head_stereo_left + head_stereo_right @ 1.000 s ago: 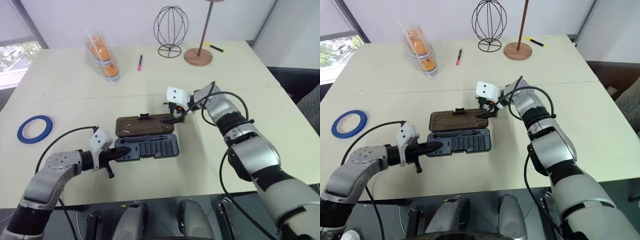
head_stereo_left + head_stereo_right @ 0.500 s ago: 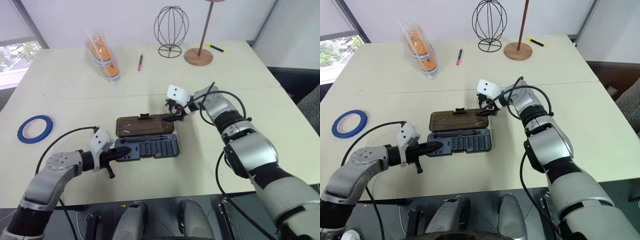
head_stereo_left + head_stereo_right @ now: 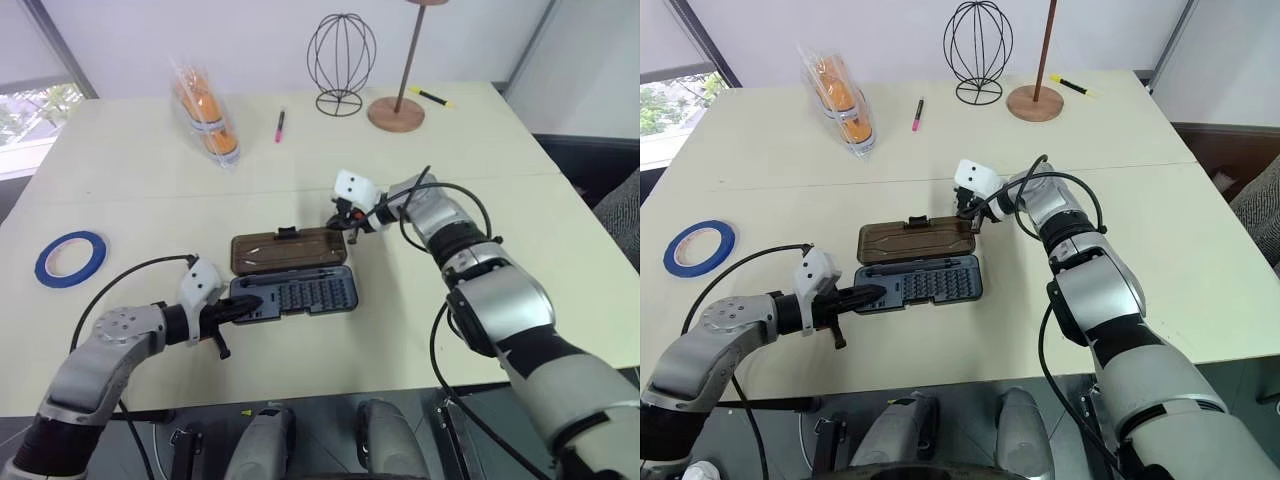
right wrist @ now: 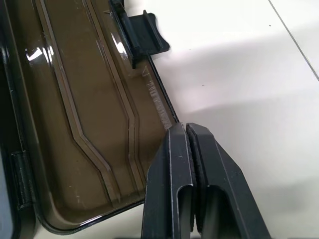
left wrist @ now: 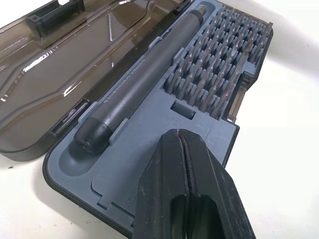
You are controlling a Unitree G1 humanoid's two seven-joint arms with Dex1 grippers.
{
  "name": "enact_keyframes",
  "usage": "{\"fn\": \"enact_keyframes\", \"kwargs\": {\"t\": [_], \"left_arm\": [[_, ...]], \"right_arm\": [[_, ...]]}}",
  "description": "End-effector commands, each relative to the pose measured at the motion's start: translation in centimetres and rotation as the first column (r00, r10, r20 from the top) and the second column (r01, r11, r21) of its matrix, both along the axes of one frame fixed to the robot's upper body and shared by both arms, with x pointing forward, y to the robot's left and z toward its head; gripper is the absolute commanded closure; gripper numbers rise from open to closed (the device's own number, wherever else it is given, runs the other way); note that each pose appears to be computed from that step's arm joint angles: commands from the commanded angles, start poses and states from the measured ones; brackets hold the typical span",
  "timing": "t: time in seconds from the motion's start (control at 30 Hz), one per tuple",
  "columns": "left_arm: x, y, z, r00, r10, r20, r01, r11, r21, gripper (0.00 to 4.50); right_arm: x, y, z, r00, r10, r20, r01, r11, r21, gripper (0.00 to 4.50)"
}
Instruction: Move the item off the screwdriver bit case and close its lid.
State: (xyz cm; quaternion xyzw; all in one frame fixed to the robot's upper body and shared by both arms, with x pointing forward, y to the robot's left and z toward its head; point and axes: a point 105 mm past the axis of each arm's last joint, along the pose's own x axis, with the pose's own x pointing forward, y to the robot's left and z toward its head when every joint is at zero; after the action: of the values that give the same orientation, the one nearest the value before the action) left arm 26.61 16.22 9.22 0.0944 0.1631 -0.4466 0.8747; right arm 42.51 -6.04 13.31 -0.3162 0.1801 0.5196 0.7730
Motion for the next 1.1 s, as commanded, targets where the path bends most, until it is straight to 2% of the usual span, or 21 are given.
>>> {"fn": "enact_keyframes", "kwargs": {"t": [0.03, 0.13, 0.17, 0.23, 0.37, 0.8, 0.9, 1.03, 1.07, 1.1], "left_arm": [[-0.3, 0.2, -0.4, 1.000, 0.005, -0.014, -0.005, 1.000, 0.018, 4.50], [-0.2, 0.2, -0.3, 1.000, 0.005, -0.013, -0.005, 1.000, 0.018, 4.50], [-0.2, 0.2, -0.4, 1.000, 0.004, -0.013, -0.004, 1.000, 0.018, 4.50], [-0.3, 0.1, -0.4, 1.000, 0.002, -0.013, -0.002, 1.000, 0.018, 4.50], [-0.2, 0.0, -0.4, 1.000, 0.002, -0.012, -0.001, 1.000, 0.019, 4.50], [-0.2, 0.2, -0.4, 1.000, 0.018, 0.000, -0.018, 1.000, 0.025, 4.50], [-0.1, 0.3, -0.3, 1.000, 0.024, 0.007, -0.024, 0.999, 0.026, 4.50], [-0.1, 0.4, -0.2, 0.999, 0.029, 0.017, -0.030, 0.999, 0.031, 4.50], [-0.1, 0.4, -0.1, 0.999, 0.030, 0.018, -0.030, 0.999, 0.031, 4.50], [-0.1, 0.4, -0.1, 0.999, 0.031, 0.018, -0.032, 0.999, 0.031, 4.50]], "right_arm": [[-0.5, 0.2, -0.4, 0.999, 0.027, -0.031, -0.027, 1.000, 0.006, 4.45], [-0.7, 0.4, -0.3, 0.998, 0.062, -0.018, -0.062, 0.998, 0.003, 4.45], [-0.8, 0.4, -0.4, 0.998, 0.067, -0.019, -0.067, 0.998, -0.001, 4.22], [-0.7, 0.4, -0.6, 0.998, 0.064, -0.005, -0.064, 0.998, -0.015, 3.60], [-0.6, 0.4, -0.6, 0.998, 0.062, 0.005, -0.062, 0.998, -0.027, 1.55], [-0.5, 0.1, -1.5, 0.999, 0.018, -0.027, -0.020, 0.999, -0.043, 1.55], [-0.5, 0.0, -1.8, 0.999, 0.009, -0.033, -0.011, 0.999, -0.047, 2.35], [-0.6, 0.0, -2.0, 0.999, 0.011, -0.035, -0.013, 0.999, -0.052, 4.24], [-0.6, 0.0, -2.1, 0.999, 0.013, -0.037, -0.015, 0.998, -0.054, 4.49], [-0.7, 0.1, -2.3, 0.999, 0.018, -0.040, -0.021, 0.998, -0.056, 4.49]]}}
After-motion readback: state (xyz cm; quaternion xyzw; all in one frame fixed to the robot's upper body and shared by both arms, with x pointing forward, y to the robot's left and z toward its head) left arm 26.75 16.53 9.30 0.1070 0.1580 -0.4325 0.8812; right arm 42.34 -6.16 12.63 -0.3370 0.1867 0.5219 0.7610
